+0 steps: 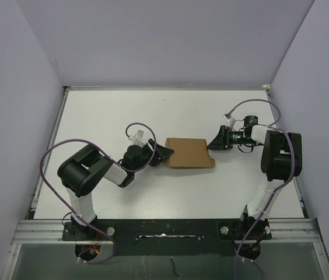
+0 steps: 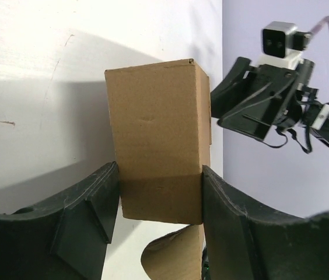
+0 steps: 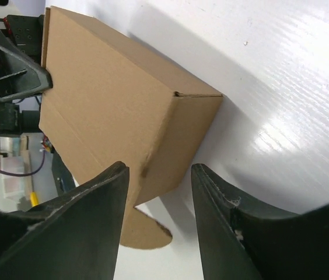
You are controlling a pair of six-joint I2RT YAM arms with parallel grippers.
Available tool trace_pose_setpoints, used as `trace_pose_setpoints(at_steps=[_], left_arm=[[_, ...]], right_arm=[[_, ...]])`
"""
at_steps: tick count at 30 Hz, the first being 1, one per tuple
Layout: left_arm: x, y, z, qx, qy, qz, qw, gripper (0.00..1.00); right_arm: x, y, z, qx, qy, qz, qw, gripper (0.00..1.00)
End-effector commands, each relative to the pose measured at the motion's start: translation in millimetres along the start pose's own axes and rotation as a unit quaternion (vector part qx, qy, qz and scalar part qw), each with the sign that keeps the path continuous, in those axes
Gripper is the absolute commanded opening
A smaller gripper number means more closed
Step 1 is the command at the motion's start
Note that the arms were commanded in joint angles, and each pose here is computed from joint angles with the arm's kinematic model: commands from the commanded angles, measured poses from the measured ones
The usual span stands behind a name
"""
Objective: Fold the paper box
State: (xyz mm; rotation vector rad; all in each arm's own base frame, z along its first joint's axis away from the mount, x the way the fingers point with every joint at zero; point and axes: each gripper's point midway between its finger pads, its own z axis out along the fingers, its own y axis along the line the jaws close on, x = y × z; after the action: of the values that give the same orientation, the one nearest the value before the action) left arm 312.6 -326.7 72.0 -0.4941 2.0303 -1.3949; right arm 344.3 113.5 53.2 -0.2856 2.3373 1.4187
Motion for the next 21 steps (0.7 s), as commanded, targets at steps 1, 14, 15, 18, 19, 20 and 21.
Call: trace_pose_setpoints(at_steps=[1, 14, 15, 18, 19, 20, 21], left_arm=[[-15, -36, -4, 0.064, -0.034, -0.002, 0.997, 0.39], [-19, -42, -12, 0.062, -0.038, -0.045, 0.996, 0.38], [-19, -43, -11, 0.059, -0.038, -0.049, 0.996, 0.37], [-21, -47, -11, 0.043, -0.032, -0.067, 0.996, 0.36], [-20, -47, -11, 0.032, -0.03, -0.072, 0.996, 0.36], [-20, -45, -11, 0.021, -0.028, -0.077, 0.996, 0.36], [-21, -46, -11, 0.012, -0.028, -0.084, 0.996, 0.36]], right_arm=[[-36, 32, -31, 0.031, -0.037, -0.118, 0.992, 0.49], [-42, 146, -51, 0.023, -0.071, -0.444, 0.893, 0.62], [-37, 154, -47, 0.02, -0.066, -0.475, 0.877, 0.66], [-23, 174, -39, 0.0, -0.064, -0.571, 0.818, 0.81], [-20, 176, -37, 0.0, -0.065, -0.594, 0.802, 0.86], [-16, 177, -34, 0.002, -0.064, -0.615, 0.786, 0.9], [-14, 176, -31, 0.011, -0.059, -0.635, 0.77, 0.93]])
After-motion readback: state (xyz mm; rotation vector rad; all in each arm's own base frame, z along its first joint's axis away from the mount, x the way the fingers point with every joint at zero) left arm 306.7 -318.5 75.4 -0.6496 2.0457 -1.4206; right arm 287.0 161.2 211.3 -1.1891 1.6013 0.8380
